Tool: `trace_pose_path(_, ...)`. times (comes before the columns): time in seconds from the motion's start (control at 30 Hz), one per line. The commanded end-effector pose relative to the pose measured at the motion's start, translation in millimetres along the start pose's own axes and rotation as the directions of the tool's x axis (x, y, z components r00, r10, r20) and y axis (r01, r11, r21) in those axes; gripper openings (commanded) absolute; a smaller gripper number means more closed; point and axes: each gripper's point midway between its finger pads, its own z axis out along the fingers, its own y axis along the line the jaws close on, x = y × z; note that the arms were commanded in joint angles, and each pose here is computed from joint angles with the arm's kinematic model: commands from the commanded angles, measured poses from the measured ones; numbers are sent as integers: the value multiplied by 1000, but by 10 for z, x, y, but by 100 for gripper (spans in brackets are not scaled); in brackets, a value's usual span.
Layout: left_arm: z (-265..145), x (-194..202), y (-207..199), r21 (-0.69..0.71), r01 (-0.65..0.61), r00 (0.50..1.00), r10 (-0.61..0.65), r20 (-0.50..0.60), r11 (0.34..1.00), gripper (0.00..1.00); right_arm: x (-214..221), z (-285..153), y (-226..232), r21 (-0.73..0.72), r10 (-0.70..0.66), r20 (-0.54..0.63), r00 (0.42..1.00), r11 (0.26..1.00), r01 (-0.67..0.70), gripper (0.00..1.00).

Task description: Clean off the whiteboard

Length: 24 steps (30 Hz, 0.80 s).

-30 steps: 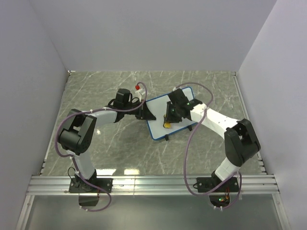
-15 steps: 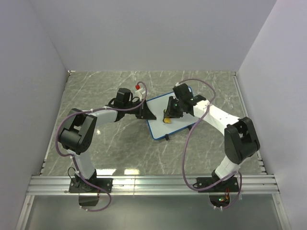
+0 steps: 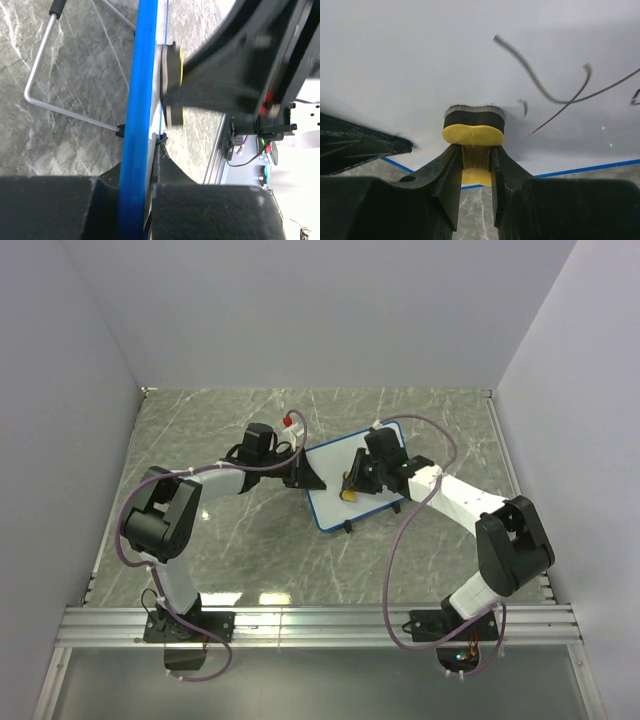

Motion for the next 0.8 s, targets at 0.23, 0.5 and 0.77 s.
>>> trace_pose_path(0.23, 87, 499, 268, -138, 91, 986, -108, -128, 986, 0, 985, -38, -76, 21, 8, -211, 977, 1000, -3, 0)
trace_pose_path(0.5, 66, 532, 245, -137, 101, 986, -117, -116, 985, 0, 883, -136, -293, 65, 58, -160, 985, 997, -48, 0)
trace_pose_path(0.77, 61, 516, 213, -135, 96, 987, -111, -113, 986, 0, -13, -277, -167, 34, 62, 11, 998, 997, -62, 0)
